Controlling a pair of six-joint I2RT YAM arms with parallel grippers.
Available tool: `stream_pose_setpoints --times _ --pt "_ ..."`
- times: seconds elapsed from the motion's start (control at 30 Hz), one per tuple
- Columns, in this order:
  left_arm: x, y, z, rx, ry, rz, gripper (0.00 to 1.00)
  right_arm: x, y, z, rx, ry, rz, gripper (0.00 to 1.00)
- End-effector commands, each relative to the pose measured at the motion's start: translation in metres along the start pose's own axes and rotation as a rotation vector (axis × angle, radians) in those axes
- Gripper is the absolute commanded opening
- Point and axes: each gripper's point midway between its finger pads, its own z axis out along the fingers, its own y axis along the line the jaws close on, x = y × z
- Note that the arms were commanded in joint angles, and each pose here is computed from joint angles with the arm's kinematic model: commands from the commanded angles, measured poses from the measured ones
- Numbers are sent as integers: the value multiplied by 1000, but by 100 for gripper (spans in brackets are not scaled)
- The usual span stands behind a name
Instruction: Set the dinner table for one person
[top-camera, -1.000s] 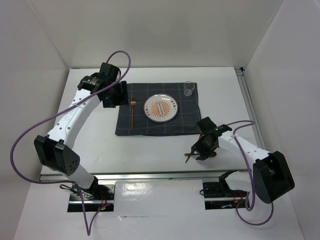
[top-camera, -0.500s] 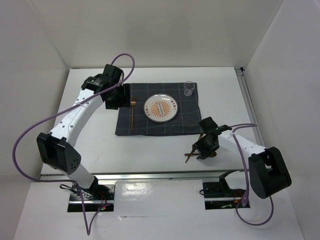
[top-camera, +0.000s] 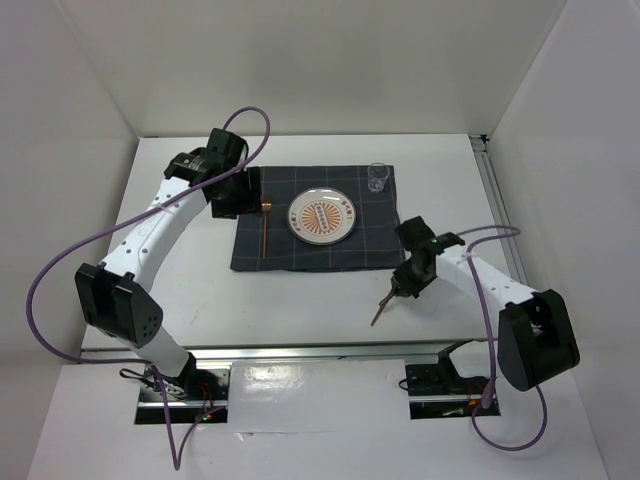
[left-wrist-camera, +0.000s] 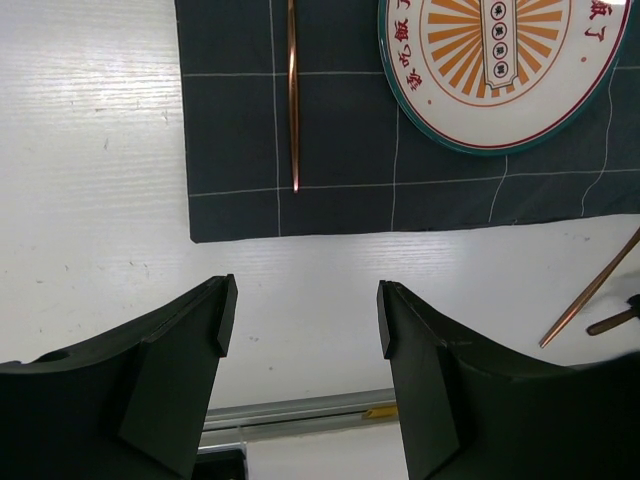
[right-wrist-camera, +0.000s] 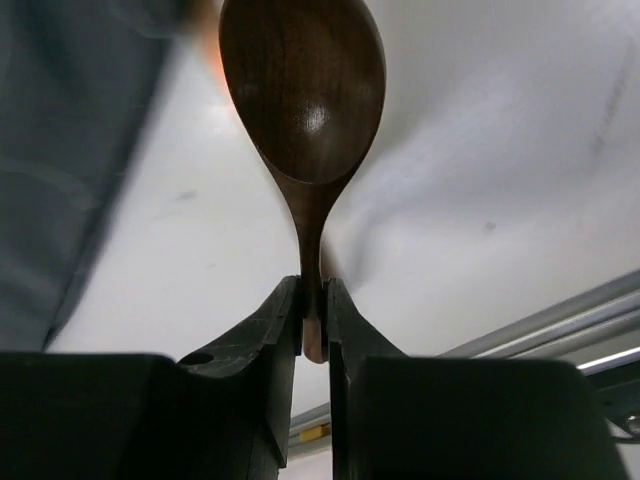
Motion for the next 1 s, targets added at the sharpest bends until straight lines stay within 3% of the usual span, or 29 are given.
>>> stream_pose_setpoints --times 0.0,0.17,0.33,0.57,0.77,0.9,0.97 --pt "-5 -5 0 25 -14 27 75 -37 38 -39 -98 -146 -155 0" --pt "-5 -10 -1 49 -15 27 75 -46 124 -71 -311 -166 -609 0" --pt "-1 -14 -1 46 -6 24 75 -65 159 -30 -156 -146 -859 0" --pt "-1 -11 -9 21 0 3 75 -83 208 9 -120 -173 -938 0" --pt "-1 -11 -9 21 0 3 75 -86 209 43 -60 -154 -955 2" --pt "0 -10 -6 21 -1 12 75 -87 208 48 -31 -150 -925 17" --pt "2 -9 -5 17 8 12 75 -88 208 46 -26 -157 -913 33"
